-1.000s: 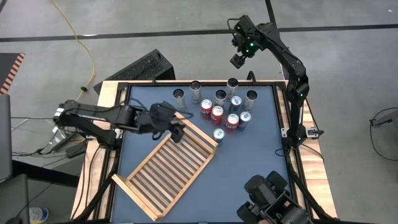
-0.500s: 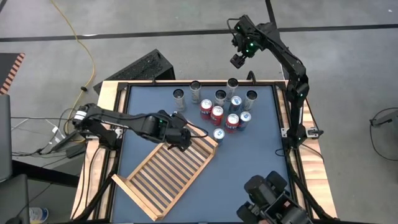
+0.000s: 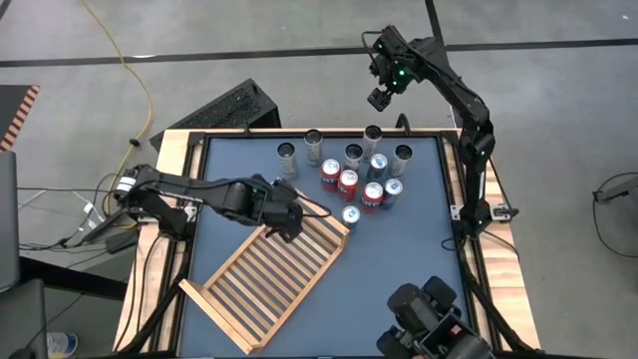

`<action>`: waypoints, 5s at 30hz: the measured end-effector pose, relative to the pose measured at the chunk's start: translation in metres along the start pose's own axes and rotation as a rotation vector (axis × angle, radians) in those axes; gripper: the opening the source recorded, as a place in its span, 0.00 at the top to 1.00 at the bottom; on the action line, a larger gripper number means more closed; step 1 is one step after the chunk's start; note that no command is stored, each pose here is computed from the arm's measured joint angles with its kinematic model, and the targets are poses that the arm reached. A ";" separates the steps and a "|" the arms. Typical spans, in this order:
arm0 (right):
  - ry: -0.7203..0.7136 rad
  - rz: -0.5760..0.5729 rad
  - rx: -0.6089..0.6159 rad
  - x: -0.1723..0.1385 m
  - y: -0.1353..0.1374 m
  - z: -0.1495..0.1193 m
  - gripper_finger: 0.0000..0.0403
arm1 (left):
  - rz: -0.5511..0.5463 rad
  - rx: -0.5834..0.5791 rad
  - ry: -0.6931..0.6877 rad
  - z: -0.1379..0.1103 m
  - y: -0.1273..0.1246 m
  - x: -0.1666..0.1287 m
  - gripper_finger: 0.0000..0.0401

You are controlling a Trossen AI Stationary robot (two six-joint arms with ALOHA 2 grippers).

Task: Place canned beverage on shelf
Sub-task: Put the left white blue soda can on the shelf

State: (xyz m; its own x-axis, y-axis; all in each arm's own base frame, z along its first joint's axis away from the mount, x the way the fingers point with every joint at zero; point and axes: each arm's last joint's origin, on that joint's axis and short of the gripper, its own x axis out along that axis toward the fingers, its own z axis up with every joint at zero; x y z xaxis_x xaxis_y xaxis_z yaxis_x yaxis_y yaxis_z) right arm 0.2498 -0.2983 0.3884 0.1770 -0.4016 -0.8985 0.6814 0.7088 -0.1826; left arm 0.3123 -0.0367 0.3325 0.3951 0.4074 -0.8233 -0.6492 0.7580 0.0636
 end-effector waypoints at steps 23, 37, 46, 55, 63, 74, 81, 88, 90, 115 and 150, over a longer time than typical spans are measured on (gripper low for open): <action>-0.064 0.186 -0.025 -0.001 0.007 0.004 0.19 | -0.032 0.026 0.056 0.009 0.019 -0.003 0.25; -0.387 0.589 -0.521 -0.064 0.120 0.007 0.19 | -0.123 -0.145 -0.311 0.006 0.051 -0.111 0.25; -0.532 0.581 -0.935 -0.095 0.235 -0.017 0.19 | -0.186 -0.139 -0.316 -0.001 0.058 -0.125 0.25; -0.689 0.628 -0.979 -0.099 0.297 -0.030 0.19 | -0.323 -0.083 -0.319 -0.012 0.077 -0.151 0.25; -0.828 0.600 -0.900 -0.071 0.334 -0.032 0.19 | -0.417 -0.073 -0.390 -0.026 0.113 -0.180 0.25; -0.721 0.597 -0.786 -0.036 0.342 -0.042 0.22 | -0.451 -0.067 -0.392 -0.035 0.134 -0.191 0.25; -0.621 0.570 -0.815 -0.016 0.358 -0.051 0.22 | -0.435 -0.016 -0.340 -0.036 0.126 -0.184 0.25; -0.648 0.577 -0.842 -0.007 0.380 -0.050 0.22 | -0.434 -0.014 -0.321 -0.036 0.125 -0.183 0.25; -0.596 0.579 -0.859 0.002 0.384 -0.053 0.22 | -0.436 -0.021 -0.316 -0.036 0.124 -0.182 0.25; -0.530 0.510 -0.836 0.037 0.383 -0.046 0.22 | -0.431 -0.025 -0.323 -0.036 0.124 -0.182 0.25; -0.451 0.452 -0.702 0.023 0.373 -0.037 0.51 | -0.414 -0.034 -0.336 -0.035 0.124 -0.182 0.25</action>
State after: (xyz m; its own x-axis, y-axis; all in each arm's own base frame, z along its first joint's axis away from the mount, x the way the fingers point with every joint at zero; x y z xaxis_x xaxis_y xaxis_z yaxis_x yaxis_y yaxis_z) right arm 0.4822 -0.0218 0.2851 0.6773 -0.0861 -0.7307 -0.0755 0.9798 -0.1854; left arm 0.1369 -0.0348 0.4707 0.8053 0.2226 -0.5494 -0.4132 0.8754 -0.2510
